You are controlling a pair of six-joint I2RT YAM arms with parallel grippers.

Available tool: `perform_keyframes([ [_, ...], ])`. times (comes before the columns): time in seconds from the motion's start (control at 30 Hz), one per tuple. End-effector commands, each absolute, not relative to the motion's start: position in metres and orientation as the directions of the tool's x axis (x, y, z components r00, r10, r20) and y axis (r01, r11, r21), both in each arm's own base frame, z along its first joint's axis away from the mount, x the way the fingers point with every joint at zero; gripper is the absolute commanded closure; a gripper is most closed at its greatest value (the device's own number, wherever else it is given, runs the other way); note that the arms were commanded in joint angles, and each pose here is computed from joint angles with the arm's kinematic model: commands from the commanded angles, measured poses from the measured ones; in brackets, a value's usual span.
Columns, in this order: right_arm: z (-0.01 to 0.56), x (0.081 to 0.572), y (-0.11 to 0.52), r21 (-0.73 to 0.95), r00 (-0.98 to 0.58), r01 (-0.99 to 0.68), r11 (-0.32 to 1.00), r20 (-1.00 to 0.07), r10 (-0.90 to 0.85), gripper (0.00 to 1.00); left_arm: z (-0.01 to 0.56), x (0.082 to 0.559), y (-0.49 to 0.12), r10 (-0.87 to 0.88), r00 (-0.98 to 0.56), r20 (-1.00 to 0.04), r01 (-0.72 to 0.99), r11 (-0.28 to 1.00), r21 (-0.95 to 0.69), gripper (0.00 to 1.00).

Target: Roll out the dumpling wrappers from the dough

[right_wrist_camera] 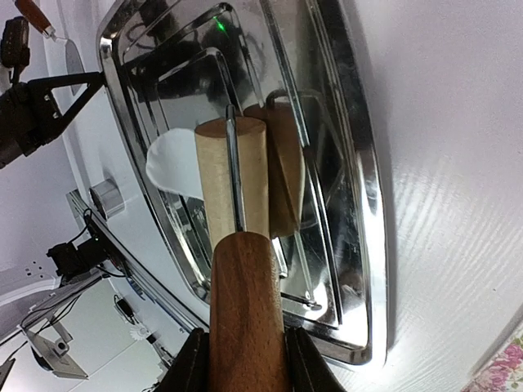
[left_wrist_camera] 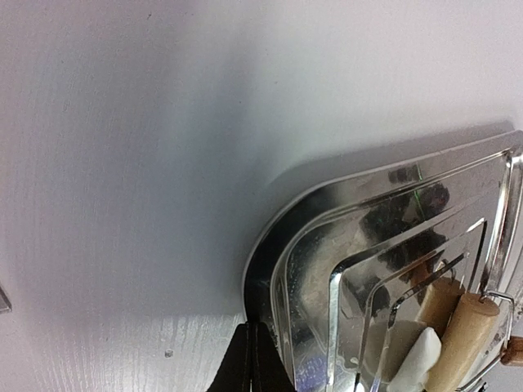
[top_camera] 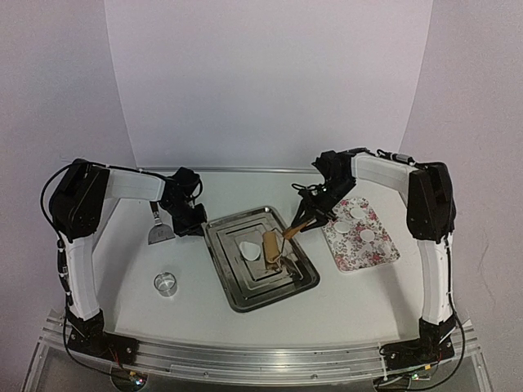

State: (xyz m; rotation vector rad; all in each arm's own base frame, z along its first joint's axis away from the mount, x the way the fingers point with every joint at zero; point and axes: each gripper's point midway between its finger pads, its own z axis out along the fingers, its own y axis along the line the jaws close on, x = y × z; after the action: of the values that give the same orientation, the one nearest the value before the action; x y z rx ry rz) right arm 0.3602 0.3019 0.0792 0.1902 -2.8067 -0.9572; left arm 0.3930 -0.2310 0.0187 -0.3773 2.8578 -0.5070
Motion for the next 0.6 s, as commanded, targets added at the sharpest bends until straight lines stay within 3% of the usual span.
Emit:
perform_keyframes([
  [0.0,-0.041,0.317,0.19,0.007,-0.938,-0.055,0.998,0.342,-0.054,1.0,-0.03,0.363,-0.185,-0.327,-0.942,-0.076,-0.31,0.935,-0.174,1.0],
  [0.17,-0.023,0.331,0.202,0.063,-0.954,-0.071,0.995,0.285,-0.087,1.0,-0.02,0.379,-0.203,-0.241,-0.962,-0.127,-0.202,0.945,-0.257,1.0],
  [0.37,0.047,0.355,0.25,0.333,-0.97,-0.159,0.929,0.123,-0.21,1.0,0.001,0.411,-0.226,-0.031,-0.965,-0.26,0.046,0.957,-0.285,1.0],
  [0.57,0.125,0.362,0.287,0.546,-0.967,-0.225,0.807,-0.021,-0.255,1.0,0.001,0.435,-0.243,0.127,-0.943,-0.308,0.212,0.942,-0.262,1.0],
])
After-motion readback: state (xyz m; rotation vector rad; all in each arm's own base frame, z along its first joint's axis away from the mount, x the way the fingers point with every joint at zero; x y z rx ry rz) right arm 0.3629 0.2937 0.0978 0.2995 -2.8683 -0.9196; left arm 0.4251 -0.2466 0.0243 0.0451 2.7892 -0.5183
